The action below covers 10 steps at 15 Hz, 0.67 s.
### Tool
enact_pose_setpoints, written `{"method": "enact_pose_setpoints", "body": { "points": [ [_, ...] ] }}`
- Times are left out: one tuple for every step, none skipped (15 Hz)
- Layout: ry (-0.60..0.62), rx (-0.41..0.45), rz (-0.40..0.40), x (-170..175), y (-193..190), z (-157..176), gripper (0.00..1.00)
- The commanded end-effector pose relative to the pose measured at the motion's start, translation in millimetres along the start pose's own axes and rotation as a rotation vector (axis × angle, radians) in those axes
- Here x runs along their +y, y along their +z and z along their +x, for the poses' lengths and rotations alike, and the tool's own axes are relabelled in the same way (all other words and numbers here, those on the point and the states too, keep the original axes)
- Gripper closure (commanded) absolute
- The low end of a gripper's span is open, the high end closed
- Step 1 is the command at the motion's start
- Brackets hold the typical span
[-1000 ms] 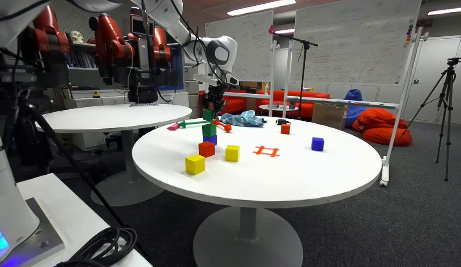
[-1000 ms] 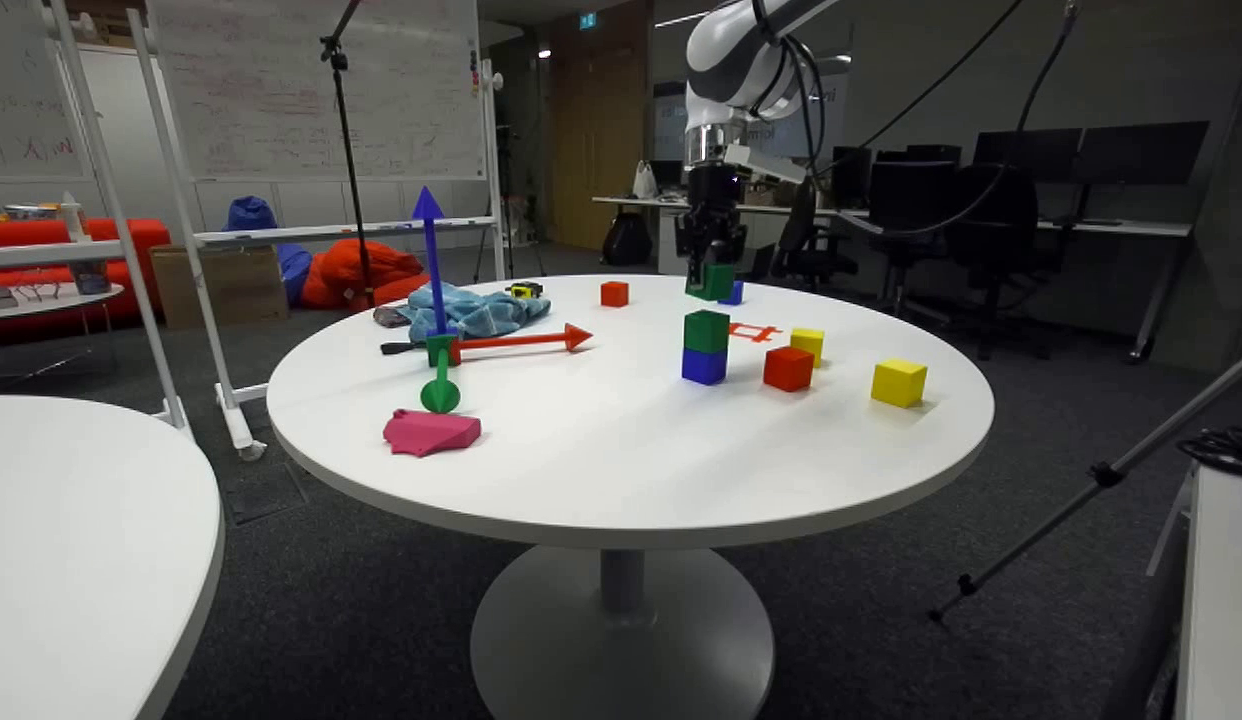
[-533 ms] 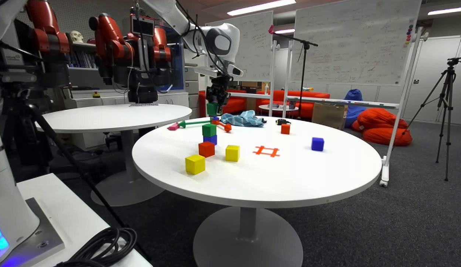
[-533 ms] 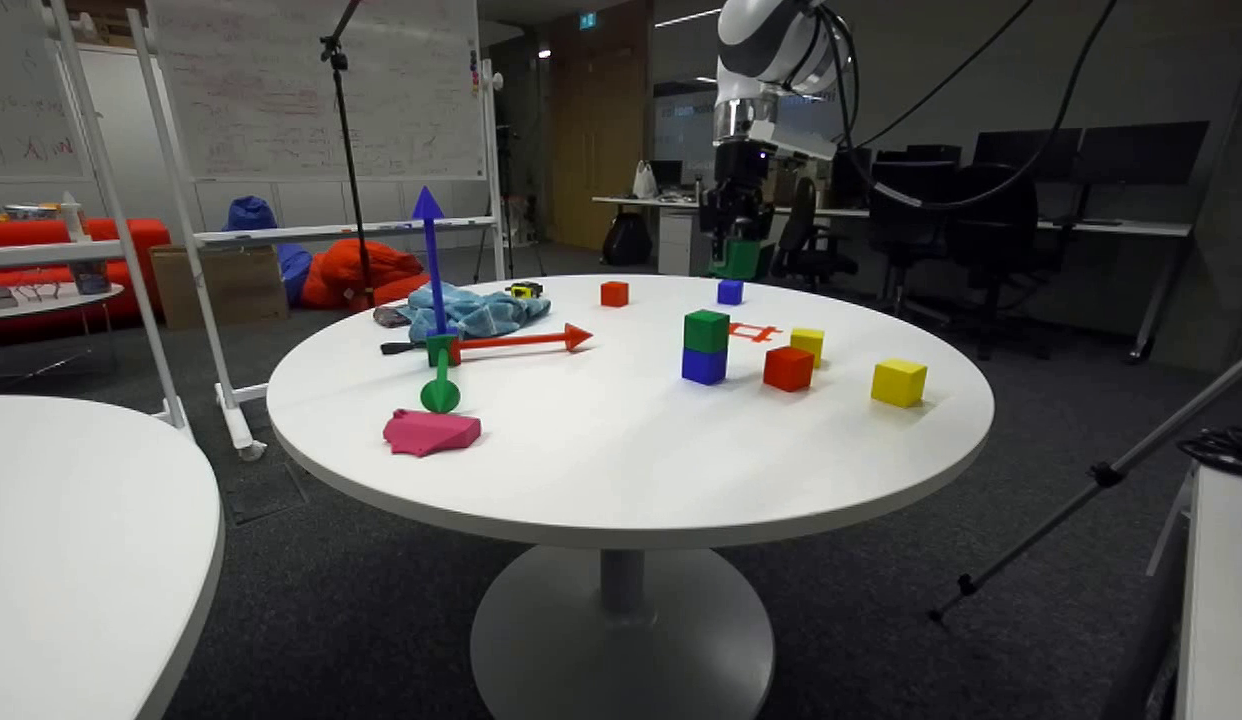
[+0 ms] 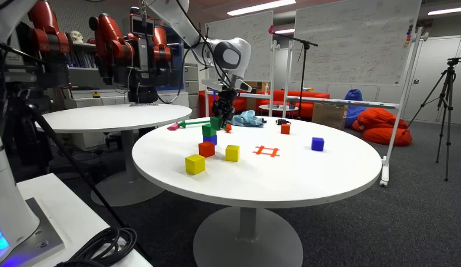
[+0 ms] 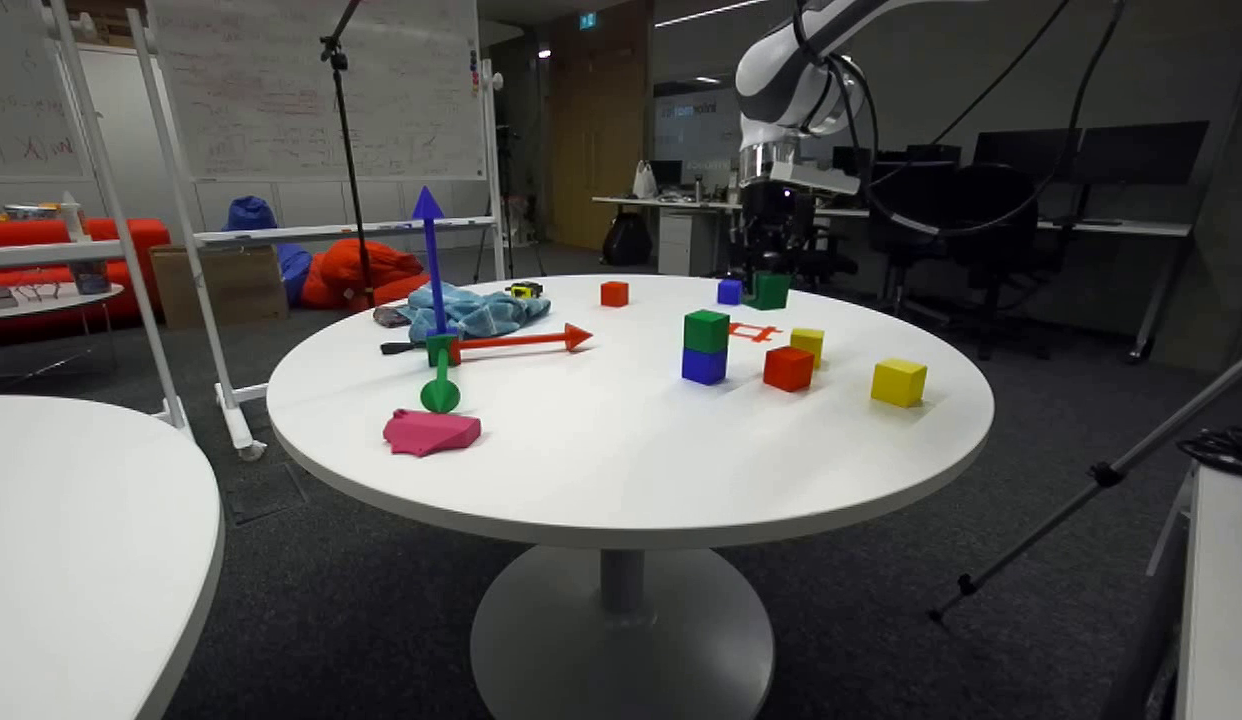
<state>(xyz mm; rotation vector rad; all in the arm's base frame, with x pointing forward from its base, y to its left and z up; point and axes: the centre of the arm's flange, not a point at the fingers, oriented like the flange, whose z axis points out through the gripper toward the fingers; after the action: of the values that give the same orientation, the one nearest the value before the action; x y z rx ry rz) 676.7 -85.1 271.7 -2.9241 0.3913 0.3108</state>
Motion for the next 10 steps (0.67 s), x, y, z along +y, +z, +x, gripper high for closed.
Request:
{"method": "enact_pose_setpoints", "body": {
  "points": [
    [0.052,-0.042,0.052,22,19,0,0.69],
    [0.061,-0.053,0.059,26,24,2,0.69],
    [0.068,-0.061,0.064,29,28,3,0.69],
    [0.076,-0.068,0.070,31,33,4,0.69],
    [0.081,-0.074,0.076,32,36,5,0.69],
    [0.085,-0.079,0.081,33,39,5,0.69],
    [0.089,-0.085,0.085,33,42,6,0.69],
    [0.089,-0.088,0.089,32,43,5,0.19],
    [0.092,-0.088,0.090,31,43,6,0.18],
    [0.087,-0.088,0.096,30,43,5,0.10]
  ]
}}
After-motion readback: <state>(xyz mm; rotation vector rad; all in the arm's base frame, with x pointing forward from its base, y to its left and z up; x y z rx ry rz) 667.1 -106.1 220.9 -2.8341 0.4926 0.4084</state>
